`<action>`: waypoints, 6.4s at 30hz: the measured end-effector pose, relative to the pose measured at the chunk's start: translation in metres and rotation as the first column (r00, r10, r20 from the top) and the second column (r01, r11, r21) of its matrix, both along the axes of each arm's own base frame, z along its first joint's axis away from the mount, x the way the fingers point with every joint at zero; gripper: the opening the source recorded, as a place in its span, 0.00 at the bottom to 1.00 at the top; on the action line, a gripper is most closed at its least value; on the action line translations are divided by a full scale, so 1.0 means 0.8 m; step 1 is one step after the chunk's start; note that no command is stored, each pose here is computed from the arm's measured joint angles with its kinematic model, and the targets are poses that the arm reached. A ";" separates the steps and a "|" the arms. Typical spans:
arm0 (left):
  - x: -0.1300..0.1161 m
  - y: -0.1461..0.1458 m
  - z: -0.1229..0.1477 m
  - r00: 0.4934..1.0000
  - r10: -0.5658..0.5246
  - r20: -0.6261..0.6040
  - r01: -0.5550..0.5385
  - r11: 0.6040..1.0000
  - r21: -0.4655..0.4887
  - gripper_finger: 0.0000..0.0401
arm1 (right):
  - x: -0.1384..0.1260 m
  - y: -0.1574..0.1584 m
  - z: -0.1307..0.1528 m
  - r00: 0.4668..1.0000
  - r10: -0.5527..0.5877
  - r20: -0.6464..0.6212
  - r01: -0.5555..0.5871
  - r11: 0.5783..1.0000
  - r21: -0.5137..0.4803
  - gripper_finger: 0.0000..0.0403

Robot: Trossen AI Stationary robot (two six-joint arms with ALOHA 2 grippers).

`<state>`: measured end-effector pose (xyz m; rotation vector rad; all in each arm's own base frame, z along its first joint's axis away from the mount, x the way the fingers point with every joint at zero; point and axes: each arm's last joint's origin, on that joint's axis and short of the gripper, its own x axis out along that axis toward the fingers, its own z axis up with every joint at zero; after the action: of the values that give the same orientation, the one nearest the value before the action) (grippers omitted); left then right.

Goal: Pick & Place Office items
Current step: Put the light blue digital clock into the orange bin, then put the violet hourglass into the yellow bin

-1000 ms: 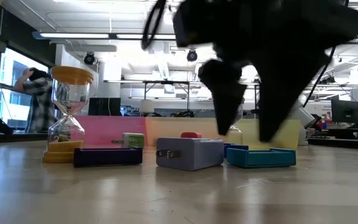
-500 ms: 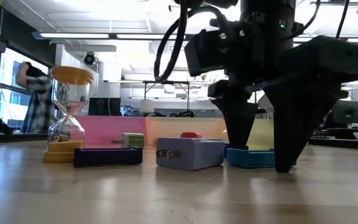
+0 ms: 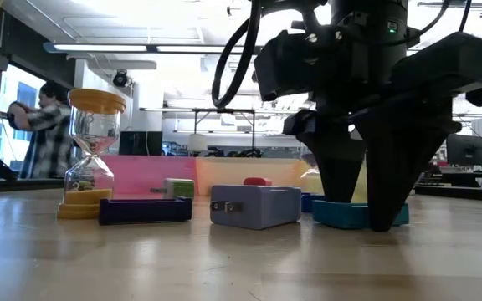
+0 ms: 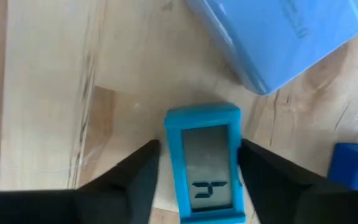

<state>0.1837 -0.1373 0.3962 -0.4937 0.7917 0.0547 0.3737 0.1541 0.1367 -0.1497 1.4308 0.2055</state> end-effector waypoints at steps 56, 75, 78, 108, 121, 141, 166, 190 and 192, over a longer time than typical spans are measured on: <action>0.005 0.010 0.004 0.982 0.137 0.132 -0.157 0.975 0.159 0.81 | -0.029 -0.223 0.267 0.853 -0.375 0.364 0.400 0.917 0.007 0.31; 0.033 0.059 0.001 0.995 0.092 0.048 -0.101 0.962 0.252 0.81 | -0.018 -0.413 0.247 0.617 -0.584 0.528 0.585 0.789 0.188 0.31; 0.039 0.078 -0.001 0.998 0.067 0.013 -0.068 0.954 0.292 0.81 | -0.012 -0.429 0.225 0.627 -0.607 0.487 0.606 0.774 0.184 0.31; 0.055 0.192 -0.003 0.991 0.116 -0.068 -0.096 0.964 0.250 0.81 | 0.031 -0.469 0.052 0.751 -0.637 0.176 0.631 0.770 0.094 0.31; 0.055 0.192 -0.003 0.991 0.116 -0.068 -0.096 0.964 0.249 0.81 | 0.034 -0.466 0.038 0.752 -0.644 0.141 0.638 0.765 0.086 0.31; 0.055 0.191 -0.003 0.993 0.100 -0.069 -0.081 0.969 0.232 0.81 | 0.035 -0.466 0.039 0.738 -0.658 0.149 0.653 0.752 0.090 0.51; 0.055 0.191 -0.003 0.991 0.119 -0.068 -0.103 0.971 0.214 0.81 | 0.001 -0.436 0.189 0.698 -0.561 0.444 0.622 0.783 0.011 0.52; 0.057 0.170 -0.002 0.994 0.097 -0.052 -0.087 0.982 0.166 0.81 | -0.065 -0.285 0.366 0.576 -0.251 0.778 0.230 0.963 0.140 0.78; 0.058 0.164 -0.002 0.996 0.083 -0.046 -0.075 0.985 0.157 0.81 | -0.065 -0.279 0.366 0.574 -0.248 0.781 0.246 0.961 0.124 0.84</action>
<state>0.2301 -0.0064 0.3949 -0.3766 0.8116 0.2018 0.3219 -0.0690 0.4299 -0.0211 0.5274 -0.1016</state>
